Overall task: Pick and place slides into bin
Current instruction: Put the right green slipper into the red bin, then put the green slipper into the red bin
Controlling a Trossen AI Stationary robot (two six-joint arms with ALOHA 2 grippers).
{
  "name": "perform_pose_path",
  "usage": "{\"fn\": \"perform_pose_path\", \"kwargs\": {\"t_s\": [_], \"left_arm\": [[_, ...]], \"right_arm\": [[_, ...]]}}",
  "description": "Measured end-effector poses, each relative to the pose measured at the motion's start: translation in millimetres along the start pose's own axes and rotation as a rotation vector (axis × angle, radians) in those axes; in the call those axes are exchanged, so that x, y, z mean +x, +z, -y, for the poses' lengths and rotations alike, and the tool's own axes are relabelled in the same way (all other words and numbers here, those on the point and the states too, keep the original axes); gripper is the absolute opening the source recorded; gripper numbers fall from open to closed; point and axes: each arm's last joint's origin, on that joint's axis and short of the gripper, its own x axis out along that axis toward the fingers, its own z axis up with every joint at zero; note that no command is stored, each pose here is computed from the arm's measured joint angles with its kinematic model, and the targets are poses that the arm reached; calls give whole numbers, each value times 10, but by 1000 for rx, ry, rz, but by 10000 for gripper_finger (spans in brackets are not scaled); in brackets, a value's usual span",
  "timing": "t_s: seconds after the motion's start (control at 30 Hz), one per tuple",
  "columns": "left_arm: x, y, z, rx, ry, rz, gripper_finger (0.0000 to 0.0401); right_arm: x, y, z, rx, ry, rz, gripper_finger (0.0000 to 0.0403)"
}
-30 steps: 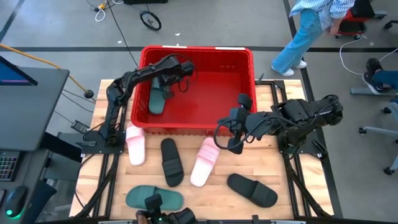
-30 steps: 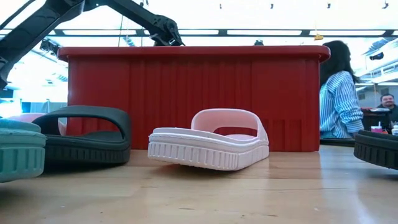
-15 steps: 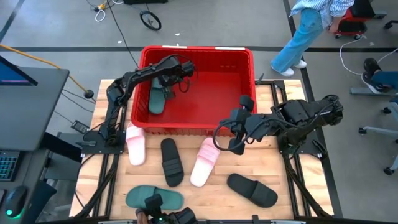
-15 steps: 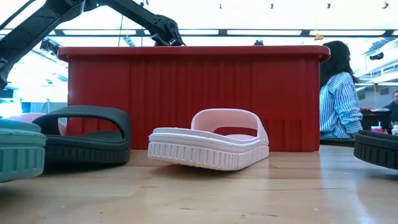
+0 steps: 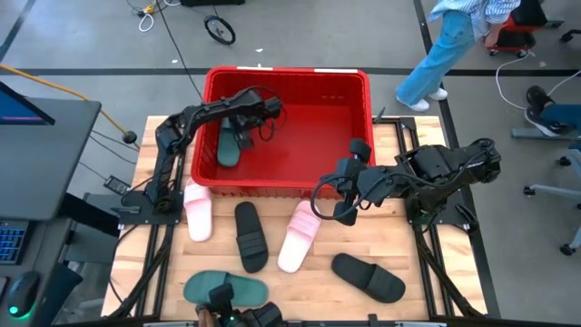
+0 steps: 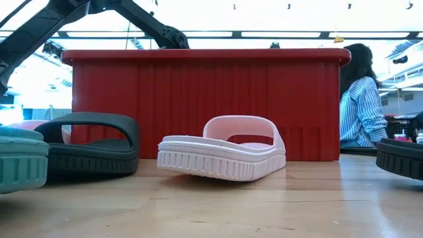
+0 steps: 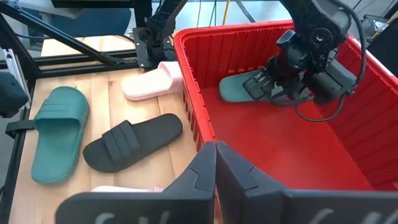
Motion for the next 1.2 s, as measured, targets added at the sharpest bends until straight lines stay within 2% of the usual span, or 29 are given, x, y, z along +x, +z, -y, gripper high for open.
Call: {"fn": "perform_pose_path", "kwargs": {"t_s": [0.13, 0.23, 0.33, 0.57, 0.7, 0.83, 1.03, 1.2], "left_arm": [[46, 49, -86, -55, 126, 28, 194], [72, 94, -146, -93, 137, 70, 182], [98, 100, -189, -68, 135, 76, 146], [98, 99, -188, -23, 137, 71, 24], [100, 92, -190, -18, 138, 65, 6], [98, 62, -176, 5, 136, 36, 42], [82, 56, -153, 8, 142, 29, 145], [9, 51, -27, 13, 115, 27, 223]], "right_arm": [[1, 0, 1, -1, 0, 0, 9], [1, 1, 2, -1, -1, 0, 11], [1, 1, 2, -1, -1, 0, 12], [1, 1, 2, -1, -1, 0, 9], [1, 1, 2, -2, -1, 0, 9], [1, 1, 2, -2, -1, 0, 9], [1, 1, 2, -1, -1, 0, 11], [1, -1, 2, -3, -1, -1, 10]]}}
